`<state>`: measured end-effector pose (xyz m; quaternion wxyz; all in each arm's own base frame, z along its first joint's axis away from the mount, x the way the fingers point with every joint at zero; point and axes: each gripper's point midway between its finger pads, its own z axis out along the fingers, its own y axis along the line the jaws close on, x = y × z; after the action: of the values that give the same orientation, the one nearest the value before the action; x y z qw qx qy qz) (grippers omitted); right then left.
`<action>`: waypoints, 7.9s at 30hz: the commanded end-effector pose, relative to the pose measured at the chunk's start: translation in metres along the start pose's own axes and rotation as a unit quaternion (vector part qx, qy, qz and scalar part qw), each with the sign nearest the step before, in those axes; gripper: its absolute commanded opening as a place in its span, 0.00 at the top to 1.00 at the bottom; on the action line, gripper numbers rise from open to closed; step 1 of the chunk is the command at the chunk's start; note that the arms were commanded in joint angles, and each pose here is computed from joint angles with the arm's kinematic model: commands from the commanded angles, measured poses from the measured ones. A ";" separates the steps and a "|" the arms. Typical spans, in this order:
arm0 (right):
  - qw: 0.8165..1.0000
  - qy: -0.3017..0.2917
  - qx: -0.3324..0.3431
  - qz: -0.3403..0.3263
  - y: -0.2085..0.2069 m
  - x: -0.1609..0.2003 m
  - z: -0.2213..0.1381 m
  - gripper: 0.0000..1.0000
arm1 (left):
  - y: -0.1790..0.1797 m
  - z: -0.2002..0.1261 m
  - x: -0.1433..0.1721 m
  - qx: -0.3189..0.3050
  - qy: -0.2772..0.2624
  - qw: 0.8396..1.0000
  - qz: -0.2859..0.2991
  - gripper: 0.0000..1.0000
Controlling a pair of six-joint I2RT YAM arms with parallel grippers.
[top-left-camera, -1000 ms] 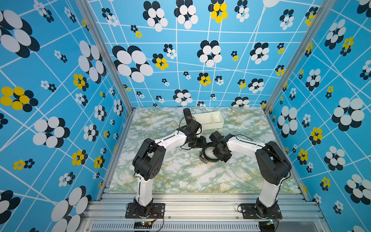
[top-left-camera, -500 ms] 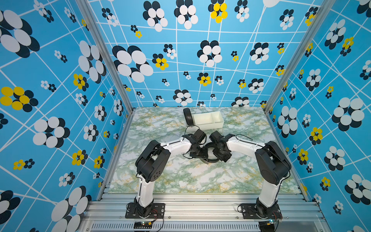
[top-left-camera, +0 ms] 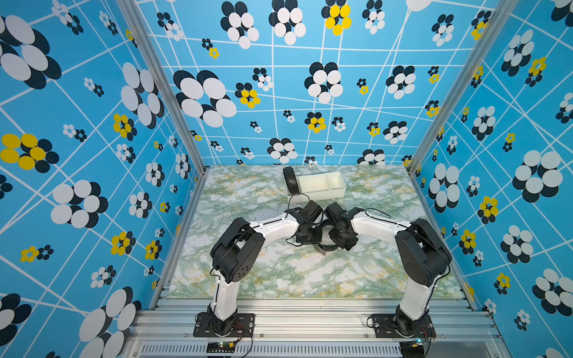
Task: Place the belts into the storage roll
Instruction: Roll the belt at the center of the board, then pick up the belt from the center of the board, then place the belt in the container.
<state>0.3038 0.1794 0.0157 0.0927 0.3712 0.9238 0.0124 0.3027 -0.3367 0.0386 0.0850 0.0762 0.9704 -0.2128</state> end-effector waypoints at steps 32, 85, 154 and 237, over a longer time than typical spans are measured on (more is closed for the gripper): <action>0.972 0.121 -0.132 0.154 0.042 -0.022 -0.080 0.42 | 0.018 0.007 0.004 -0.086 0.028 0.994 0.067 0.90; 0.978 0.141 -0.087 0.124 0.084 0.018 -0.005 1.00 | -0.001 0.010 -0.004 -0.052 0.008 0.996 0.071 0.76; 0.517 -0.083 -0.638 -0.564 0.253 -0.116 -0.245 1.00 | 0.101 -0.164 0.077 0.143 -0.079 0.978 -0.130 0.65; 0.449 -0.030 -0.626 -0.637 0.163 -0.097 -0.107 1.00 | -0.056 -0.141 -0.204 0.249 -0.231 0.940 0.016 0.64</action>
<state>0.4672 0.2322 0.1488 0.3156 -0.4840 0.6447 0.5005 0.4532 -0.3334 0.2521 0.3049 0.0770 0.8280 -0.4642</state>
